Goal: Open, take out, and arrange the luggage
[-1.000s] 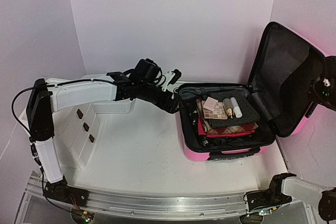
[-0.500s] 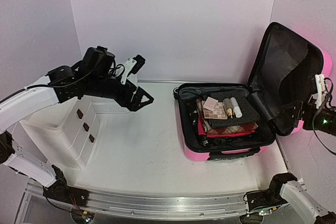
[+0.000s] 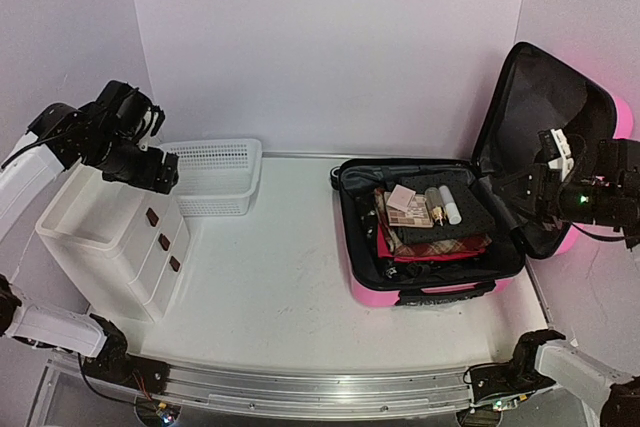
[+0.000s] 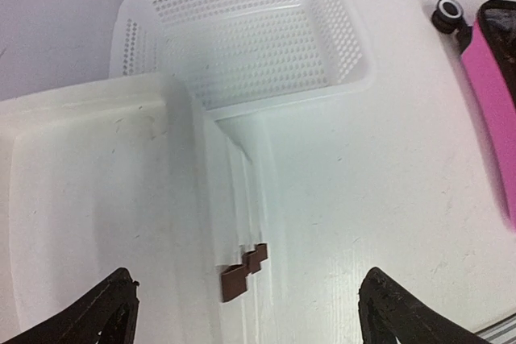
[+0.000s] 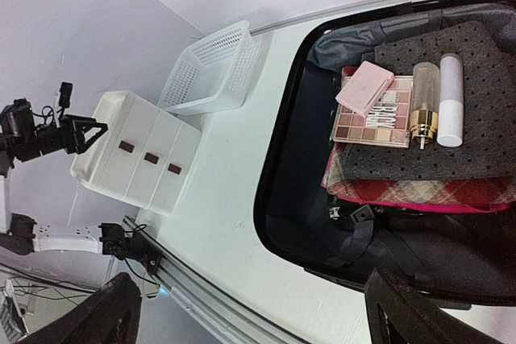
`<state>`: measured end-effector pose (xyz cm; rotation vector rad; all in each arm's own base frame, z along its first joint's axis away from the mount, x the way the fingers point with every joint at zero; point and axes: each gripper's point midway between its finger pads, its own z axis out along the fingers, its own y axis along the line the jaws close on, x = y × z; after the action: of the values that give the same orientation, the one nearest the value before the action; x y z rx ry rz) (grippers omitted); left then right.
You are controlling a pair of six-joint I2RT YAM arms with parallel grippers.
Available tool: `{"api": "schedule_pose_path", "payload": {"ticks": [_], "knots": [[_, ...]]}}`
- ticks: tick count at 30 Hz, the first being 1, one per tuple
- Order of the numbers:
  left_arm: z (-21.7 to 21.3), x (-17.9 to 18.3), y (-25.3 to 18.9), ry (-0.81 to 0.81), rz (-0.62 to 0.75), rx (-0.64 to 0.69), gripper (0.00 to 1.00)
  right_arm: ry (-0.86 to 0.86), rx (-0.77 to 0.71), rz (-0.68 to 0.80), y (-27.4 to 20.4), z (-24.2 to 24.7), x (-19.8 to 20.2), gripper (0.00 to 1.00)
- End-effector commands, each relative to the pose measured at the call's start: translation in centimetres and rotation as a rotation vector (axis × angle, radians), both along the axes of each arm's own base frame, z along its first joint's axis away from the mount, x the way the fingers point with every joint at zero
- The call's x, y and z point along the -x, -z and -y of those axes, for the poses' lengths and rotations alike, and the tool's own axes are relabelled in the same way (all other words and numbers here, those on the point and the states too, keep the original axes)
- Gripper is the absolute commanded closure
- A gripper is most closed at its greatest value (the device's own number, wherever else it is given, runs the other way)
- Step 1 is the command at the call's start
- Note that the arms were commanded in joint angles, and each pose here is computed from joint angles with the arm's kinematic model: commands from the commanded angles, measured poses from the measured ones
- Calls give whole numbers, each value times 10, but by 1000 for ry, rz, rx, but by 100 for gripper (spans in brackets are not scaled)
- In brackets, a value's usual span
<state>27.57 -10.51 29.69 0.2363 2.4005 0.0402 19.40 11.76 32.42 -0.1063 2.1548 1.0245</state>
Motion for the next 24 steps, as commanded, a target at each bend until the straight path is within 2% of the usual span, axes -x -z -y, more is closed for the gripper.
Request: {"api": "schedule_pose_path", "payload": {"ticks": [1,5,8,12,17,21,24], "knots": [[-33,2,18,-108,-88,-54,8,-21,-70,-11,-11,-6,-6,2],[-38,-6,33,-122,-139,-78,23,-20,-36,-87,2,-7,-5,2],[-41,-8,45,-130,-175,-99,29,-60,44,-157,23,-17,-3,2],[-43,-6,59,-129,-221,-94,40,-172,253,-194,54,-53,0,2],[-43,3,73,-103,-268,-97,54,-373,513,-74,73,-136,1,2],[-32,10,79,-46,-307,-54,68,-598,553,69,88,-233,12,2],[-20,14,81,12,-337,-12,78,-692,523,181,98,-298,10,2]]}}
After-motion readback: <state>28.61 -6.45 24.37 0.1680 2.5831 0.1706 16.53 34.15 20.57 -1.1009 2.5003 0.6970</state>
